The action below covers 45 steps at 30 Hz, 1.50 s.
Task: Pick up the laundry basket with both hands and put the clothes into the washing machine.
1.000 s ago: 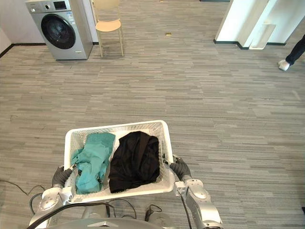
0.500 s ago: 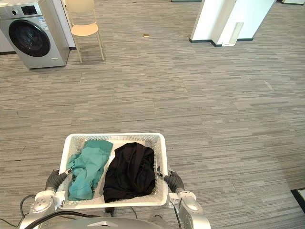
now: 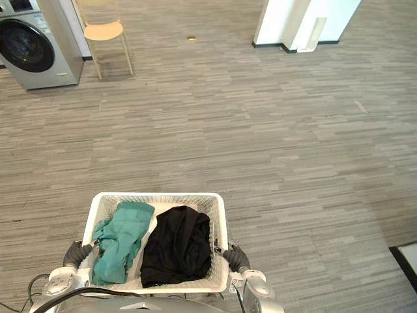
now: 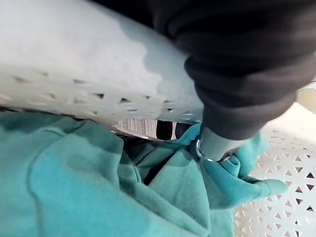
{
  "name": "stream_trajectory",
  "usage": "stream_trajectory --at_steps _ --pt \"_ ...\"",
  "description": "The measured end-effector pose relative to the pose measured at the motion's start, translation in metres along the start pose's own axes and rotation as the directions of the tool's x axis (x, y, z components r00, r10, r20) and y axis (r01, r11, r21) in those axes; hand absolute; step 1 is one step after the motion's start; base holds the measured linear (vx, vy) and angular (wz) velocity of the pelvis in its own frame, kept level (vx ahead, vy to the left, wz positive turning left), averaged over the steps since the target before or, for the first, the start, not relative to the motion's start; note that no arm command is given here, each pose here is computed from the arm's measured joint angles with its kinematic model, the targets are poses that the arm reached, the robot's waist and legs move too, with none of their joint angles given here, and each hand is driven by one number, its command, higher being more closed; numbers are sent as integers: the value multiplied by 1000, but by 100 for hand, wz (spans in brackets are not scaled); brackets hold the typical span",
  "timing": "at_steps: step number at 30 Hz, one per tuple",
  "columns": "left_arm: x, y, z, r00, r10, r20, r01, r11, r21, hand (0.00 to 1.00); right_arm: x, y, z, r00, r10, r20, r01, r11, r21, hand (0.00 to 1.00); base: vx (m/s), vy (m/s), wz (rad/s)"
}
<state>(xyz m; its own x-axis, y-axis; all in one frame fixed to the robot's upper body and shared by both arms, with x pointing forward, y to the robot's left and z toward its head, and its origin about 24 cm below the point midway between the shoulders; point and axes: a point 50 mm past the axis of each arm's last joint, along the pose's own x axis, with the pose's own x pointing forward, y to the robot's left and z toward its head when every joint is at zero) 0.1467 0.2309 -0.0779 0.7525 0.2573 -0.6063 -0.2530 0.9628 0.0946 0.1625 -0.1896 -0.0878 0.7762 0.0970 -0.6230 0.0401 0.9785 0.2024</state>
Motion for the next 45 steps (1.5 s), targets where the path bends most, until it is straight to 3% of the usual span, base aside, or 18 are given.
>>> stream_trajectory --at_steps 7,13,19,23,30,37,45 --pt "5 -26 24 995 -41 91 49 996 -80 100 -1 -16 32 990 -51 134 51 999 2 100 64 87 32" --pt "7 -12 44 987 -23 161 29 999 -36 100 2 1 35 984 -20 174 13 999 41 100 211 155 45" --pt "11 -18 57 979 -52 197 55 998 -11 100 -2 -1 41 977 -48 209 38 998 53 100 400 -31 51" --pt "8 -28 46 982 -82 168 85 996 -9 100 -18 -10 28 976 -94 197 80 994 78 100 672 -231 96" --pt "-2 -35 32 988 -67 142 81 992 -98 100 -26 -17 48 964 -92 251 94 996 5 100 698 -165 1" --pt "-4 -35 31 988 -54 143 72 989 -129 100 -21 -19 53 965 -74 251 81 997 -17 100 678 203 -58" --pt "-4 -9 26 993 -4 116 12 998 -67 100 -6 -2 23 989 -44 143 36 998 54 100 660 310 -5"
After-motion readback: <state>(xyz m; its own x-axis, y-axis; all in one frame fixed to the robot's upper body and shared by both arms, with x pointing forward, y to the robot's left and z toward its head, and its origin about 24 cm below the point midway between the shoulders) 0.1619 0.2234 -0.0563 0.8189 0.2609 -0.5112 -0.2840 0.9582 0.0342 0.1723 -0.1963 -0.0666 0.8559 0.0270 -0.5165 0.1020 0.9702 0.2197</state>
